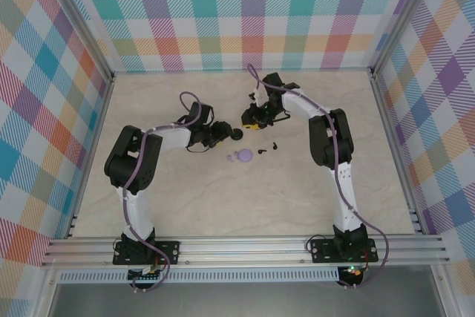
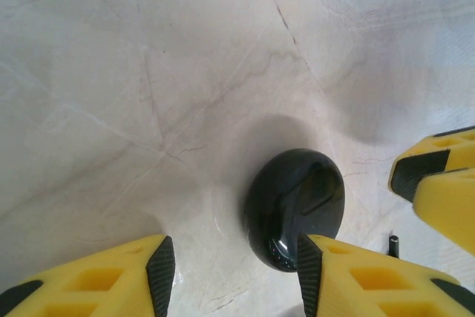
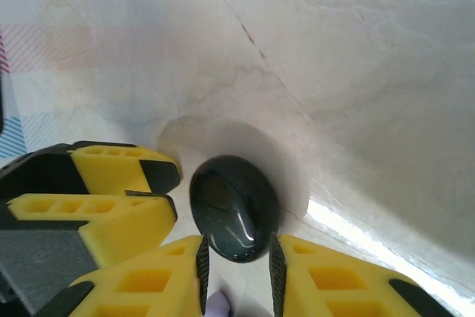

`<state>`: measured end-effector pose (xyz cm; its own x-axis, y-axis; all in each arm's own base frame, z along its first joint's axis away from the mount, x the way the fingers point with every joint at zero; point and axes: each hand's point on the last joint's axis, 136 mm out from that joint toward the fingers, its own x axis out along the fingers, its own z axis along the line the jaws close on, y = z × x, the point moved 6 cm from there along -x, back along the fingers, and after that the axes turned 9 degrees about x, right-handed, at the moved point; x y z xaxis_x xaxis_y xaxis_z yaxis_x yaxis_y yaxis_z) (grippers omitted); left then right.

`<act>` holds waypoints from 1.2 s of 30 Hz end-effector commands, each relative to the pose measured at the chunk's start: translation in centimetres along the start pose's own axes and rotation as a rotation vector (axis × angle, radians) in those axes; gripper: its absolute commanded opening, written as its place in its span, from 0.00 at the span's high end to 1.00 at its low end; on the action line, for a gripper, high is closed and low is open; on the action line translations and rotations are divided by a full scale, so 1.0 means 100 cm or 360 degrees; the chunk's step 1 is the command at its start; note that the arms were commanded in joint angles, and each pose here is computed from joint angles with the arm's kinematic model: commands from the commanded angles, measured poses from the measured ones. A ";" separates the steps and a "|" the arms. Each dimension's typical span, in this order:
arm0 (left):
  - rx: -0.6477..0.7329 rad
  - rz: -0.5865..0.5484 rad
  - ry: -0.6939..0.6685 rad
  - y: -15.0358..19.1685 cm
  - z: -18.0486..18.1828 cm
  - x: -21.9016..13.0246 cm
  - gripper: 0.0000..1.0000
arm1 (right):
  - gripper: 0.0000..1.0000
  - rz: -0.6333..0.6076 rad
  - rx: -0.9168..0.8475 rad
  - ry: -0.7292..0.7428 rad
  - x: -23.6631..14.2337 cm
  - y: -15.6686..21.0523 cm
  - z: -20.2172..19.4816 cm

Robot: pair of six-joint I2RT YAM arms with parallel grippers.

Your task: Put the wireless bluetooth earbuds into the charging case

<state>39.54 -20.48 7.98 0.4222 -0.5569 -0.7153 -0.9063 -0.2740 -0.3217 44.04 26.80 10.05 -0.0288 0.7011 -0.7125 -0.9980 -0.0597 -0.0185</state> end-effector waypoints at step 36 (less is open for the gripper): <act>-0.0165 0.0167 0.0190 0.019 -0.009 0.037 0.59 | 0.78 0.0165 0.0109 -0.0079 0.032 0.007 -0.012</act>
<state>40.55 -22.13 7.57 0.4074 -0.6486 -0.6429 -0.9121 -0.3249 -0.2501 43.88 27.63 7.49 -0.1015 0.7192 -0.6873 -0.9948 -0.0773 0.0660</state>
